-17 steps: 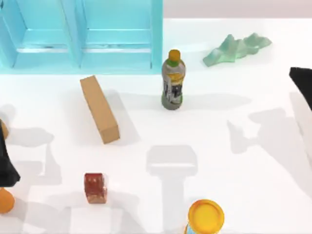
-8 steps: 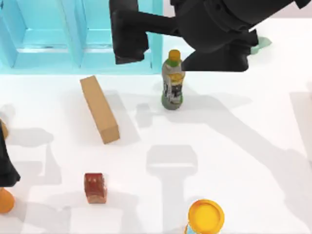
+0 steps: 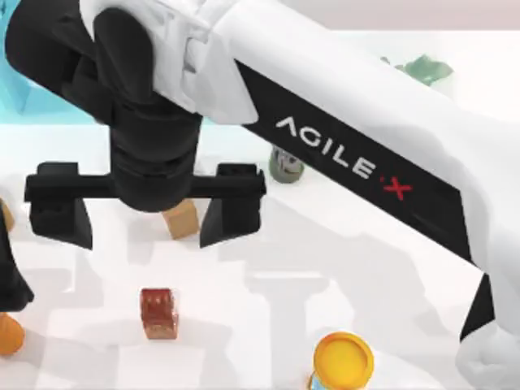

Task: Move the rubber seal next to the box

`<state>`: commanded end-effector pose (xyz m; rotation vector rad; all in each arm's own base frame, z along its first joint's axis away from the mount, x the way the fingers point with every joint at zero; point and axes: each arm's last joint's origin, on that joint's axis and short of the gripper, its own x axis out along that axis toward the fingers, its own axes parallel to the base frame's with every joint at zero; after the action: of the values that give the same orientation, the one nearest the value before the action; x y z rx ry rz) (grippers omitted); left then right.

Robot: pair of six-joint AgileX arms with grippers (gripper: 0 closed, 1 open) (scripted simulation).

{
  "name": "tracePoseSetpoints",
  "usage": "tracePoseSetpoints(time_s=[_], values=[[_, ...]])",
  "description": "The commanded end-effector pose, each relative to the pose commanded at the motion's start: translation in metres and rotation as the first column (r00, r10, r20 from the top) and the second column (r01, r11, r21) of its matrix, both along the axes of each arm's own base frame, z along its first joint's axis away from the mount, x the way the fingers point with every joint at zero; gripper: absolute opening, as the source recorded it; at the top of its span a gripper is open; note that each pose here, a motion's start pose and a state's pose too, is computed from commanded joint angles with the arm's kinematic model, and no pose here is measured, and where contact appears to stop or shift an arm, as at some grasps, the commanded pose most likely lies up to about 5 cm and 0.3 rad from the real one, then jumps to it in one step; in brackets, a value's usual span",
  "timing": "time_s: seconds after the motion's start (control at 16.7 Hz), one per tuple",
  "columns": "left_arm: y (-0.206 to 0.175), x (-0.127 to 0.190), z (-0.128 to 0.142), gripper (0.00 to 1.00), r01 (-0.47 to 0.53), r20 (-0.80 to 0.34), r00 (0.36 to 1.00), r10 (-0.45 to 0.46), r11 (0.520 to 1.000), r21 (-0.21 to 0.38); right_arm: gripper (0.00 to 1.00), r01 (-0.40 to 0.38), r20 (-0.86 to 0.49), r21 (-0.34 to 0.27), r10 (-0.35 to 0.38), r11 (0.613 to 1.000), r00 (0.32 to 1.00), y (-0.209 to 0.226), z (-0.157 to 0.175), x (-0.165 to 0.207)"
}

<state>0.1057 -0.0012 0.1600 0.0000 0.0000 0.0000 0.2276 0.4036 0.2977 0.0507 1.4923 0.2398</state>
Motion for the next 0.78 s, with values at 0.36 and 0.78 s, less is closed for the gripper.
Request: tracePoseSetpoints(time_s=[0.36,0.78], values=[[0.000,0.000,0.000,1.00,0.000,0.000,1.000,0.000,1.000,0.000,1.00,0.095,0.010,-0.138,-0.095,0.986,0.995,0.034,-0.057,-0.006],[0.000,0.000,0.000,1.00,0.000,0.000,1.000,0.000,1.000,0.000,1.00,0.142,0.040,-0.177,-0.137,0.974,0.990,0.040,-0.077,-0.005]])
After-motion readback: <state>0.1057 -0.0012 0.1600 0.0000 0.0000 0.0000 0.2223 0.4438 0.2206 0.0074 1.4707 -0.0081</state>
